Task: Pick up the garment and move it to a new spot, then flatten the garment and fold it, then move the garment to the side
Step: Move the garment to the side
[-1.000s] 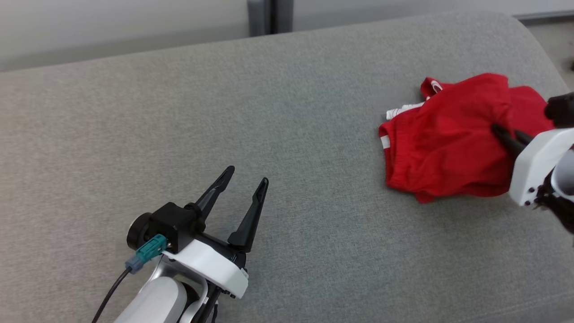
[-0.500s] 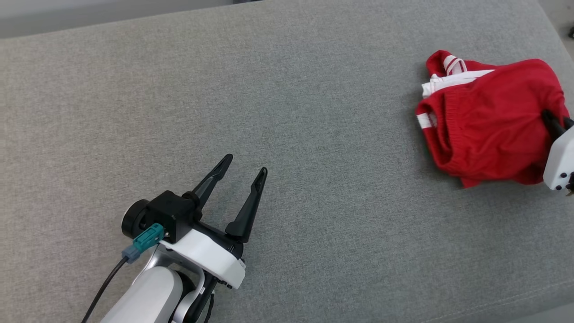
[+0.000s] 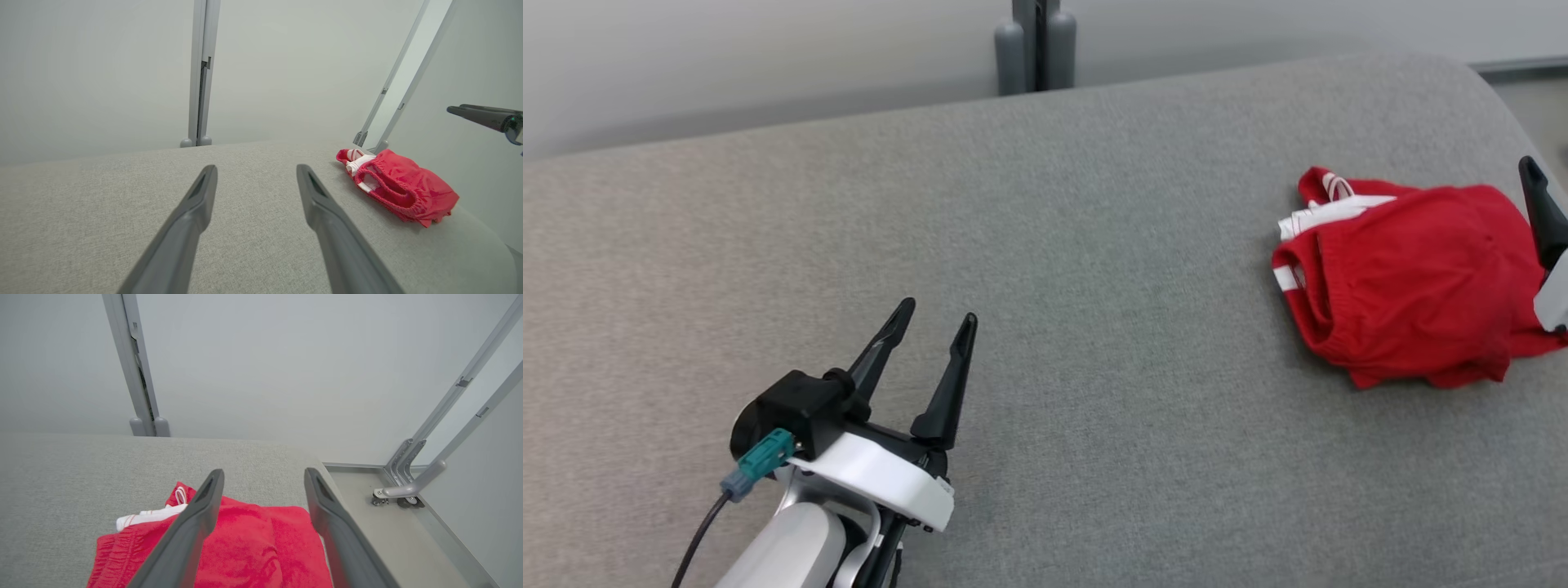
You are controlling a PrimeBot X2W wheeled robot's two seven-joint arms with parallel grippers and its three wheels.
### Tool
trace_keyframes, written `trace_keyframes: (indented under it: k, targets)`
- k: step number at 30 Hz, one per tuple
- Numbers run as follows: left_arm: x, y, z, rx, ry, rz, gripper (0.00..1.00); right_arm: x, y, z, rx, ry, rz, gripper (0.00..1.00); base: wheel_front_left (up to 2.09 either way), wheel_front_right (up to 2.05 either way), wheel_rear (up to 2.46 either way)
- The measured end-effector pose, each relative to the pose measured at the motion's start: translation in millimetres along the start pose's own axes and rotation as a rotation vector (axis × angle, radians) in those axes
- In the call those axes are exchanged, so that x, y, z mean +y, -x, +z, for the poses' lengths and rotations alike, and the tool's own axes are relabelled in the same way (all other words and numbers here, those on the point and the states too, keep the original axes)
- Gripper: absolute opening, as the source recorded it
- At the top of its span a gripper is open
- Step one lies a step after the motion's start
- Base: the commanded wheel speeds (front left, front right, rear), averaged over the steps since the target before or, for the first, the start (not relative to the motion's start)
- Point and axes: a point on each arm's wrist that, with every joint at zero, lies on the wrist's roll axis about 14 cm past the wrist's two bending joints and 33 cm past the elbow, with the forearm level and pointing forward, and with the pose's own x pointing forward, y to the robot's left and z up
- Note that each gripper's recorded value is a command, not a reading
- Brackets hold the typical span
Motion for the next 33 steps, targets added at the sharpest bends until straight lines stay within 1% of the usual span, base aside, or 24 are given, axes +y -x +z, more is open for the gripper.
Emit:
trace_keyframes:
  k: [3, 6, 9, 12, 18, 23, 29, 33]
  targets:
    - [13, 17, 21, -0.052, -0.028, 0.068, 1.00, 16, 17, 27, -0.123, -0.060, 0.046, 1.00, 0.00, 0.00, 0.00]
    - [29, 33, 36, -0.091, -0.045, 0.139, 1.00, 34, 29, 44, -0.209, -0.103, 0.094, 1.00, 0.00, 0.00, 0.00]
    - [46, 53, 47, -0.119, -0.057, 0.217, 1.00, 56, 43, 57, -0.285, -0.164, 0.148, 1.00, 0.00, 0.00, 0.00]
    - [61, 75, 56, -0.146, -0.060, 0.290, 1.00, 78, 58, 61, -0.327, -0.202, 0.197, 1.00, 0.00, 0.00, 0.00]
    - [84, 117, 69, -0.197, -0.064, 0.434, 1.00, 121, 86, 61, -0.365, -0.273, 0.292, 1.00, 0.00, 0.00, 0.00]
    - [92, 139, 71, -0.230, -0.044, 0.495, 1.00, 145, 103, 45, -0.354, -0.315, 0.338, 1.00, 0.00, 0.00, 0.00]
    - [98, 159, 63, -0.233, -0.035, 0.549, 1.00, 161, 120, 18, -0.314, -0.318, 0.360, 1.00, 0.00, 0.00, 0.00]
    - [97, 163, 61, -0.237, -0.037, 0.564, 1.00, 167, 126, 11, -0.306, -0.329, 0.365, 1.00, 0.00, 0.00, 0.00]
